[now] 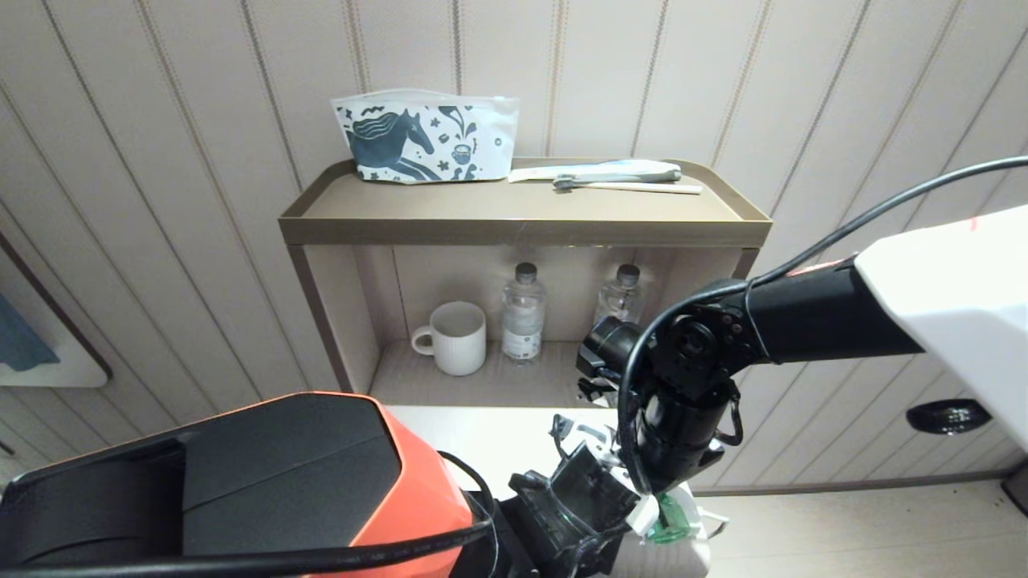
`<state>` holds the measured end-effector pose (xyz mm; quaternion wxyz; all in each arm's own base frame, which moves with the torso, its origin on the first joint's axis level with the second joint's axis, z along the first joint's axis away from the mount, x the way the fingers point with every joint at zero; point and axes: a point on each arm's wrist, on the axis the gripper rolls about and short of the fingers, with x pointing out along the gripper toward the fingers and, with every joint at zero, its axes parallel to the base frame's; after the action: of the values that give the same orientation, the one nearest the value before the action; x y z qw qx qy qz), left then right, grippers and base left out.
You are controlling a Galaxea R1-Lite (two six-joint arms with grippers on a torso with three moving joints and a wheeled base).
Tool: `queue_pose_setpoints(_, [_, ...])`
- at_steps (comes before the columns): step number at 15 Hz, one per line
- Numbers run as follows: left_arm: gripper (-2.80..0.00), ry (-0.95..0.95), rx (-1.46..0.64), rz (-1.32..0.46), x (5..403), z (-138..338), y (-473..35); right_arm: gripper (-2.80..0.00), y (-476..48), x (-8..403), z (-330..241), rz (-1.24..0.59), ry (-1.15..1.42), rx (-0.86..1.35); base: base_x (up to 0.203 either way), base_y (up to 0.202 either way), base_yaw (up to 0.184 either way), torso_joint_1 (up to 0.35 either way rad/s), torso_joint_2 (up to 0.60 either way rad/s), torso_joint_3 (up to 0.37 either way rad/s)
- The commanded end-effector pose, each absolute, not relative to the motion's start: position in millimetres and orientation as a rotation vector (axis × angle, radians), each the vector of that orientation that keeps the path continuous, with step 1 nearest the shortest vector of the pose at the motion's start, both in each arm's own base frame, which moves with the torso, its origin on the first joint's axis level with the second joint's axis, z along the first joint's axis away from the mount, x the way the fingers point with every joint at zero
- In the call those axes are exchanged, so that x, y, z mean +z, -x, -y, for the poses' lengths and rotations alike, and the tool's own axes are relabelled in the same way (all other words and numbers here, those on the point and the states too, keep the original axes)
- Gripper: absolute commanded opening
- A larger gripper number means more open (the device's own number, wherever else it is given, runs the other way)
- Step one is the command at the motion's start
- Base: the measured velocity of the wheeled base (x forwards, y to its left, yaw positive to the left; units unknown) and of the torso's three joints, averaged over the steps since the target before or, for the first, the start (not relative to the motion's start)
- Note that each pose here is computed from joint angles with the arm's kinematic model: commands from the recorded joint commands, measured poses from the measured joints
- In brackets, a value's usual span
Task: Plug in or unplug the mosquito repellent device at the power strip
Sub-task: Hold the socket with your left hand and unplug it with your right hand
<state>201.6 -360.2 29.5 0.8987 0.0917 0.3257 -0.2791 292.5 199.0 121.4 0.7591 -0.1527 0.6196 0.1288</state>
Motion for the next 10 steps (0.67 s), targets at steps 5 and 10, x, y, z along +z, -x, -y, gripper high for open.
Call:
queue_pose_setpoints(5, [-2.80, -0.156, -0.584, -0.644, 36, 368, -205, -2.80, -296, 116, -202, -1.356, 0.334, 0.279, 0.000, 0.000, 0.000, 0.000, 0.00, 0.000])
queue_pose_setpoints(10, [-2.80, -0.184, -0.580, -0.682, 20, 366, -203, -2.80, -297, 116, -202, -1.346, 0.330, 0.281, 0.000, 0.000, 0.000, 0.000, 0.00, 0.000])
